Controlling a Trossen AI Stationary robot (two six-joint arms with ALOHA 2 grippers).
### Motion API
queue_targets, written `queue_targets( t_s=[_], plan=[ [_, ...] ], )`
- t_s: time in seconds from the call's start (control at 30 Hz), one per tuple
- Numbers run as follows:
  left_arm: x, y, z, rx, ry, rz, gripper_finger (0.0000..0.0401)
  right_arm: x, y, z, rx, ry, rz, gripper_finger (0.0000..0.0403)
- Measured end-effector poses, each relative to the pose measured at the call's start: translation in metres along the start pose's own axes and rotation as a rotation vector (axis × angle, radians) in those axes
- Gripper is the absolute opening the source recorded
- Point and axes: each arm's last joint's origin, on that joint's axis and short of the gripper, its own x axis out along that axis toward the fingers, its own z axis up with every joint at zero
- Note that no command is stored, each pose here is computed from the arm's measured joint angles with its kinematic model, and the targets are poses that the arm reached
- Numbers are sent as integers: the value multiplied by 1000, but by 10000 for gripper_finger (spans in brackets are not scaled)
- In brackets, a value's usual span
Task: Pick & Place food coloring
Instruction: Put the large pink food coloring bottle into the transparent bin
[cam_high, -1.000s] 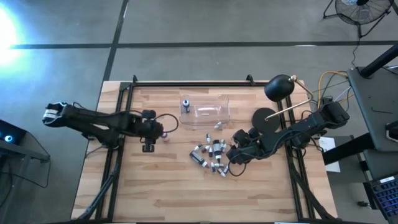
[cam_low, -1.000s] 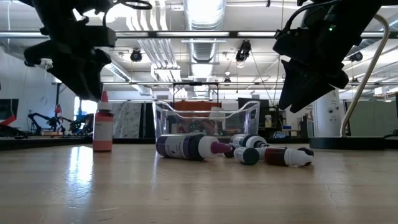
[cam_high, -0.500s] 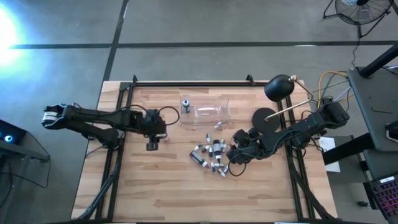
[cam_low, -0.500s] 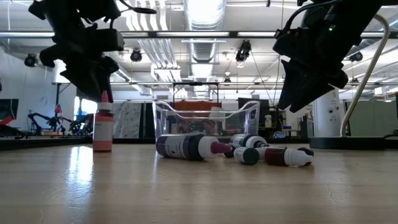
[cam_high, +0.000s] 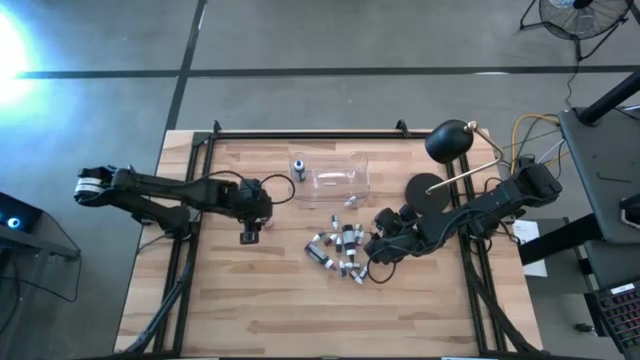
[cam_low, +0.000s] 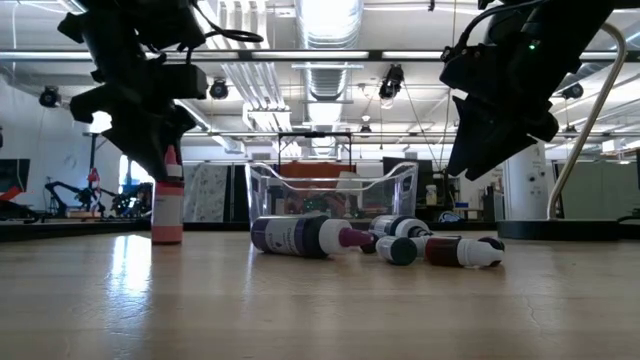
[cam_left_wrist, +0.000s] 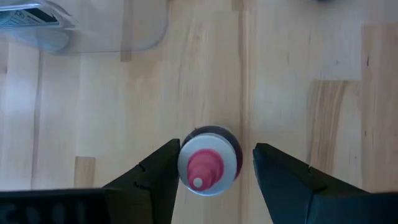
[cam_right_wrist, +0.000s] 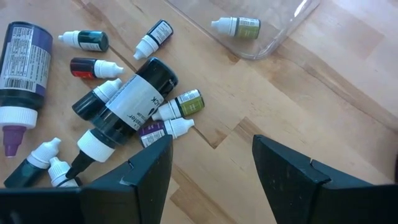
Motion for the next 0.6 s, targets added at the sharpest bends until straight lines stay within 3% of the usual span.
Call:
queue_targets(
  t_s=[0.6],
  plan=[
    [-2, 2, 5, -26, -5, 43, 94, 0, 0, 0, 5, -4, -2, 214]
  ],
)
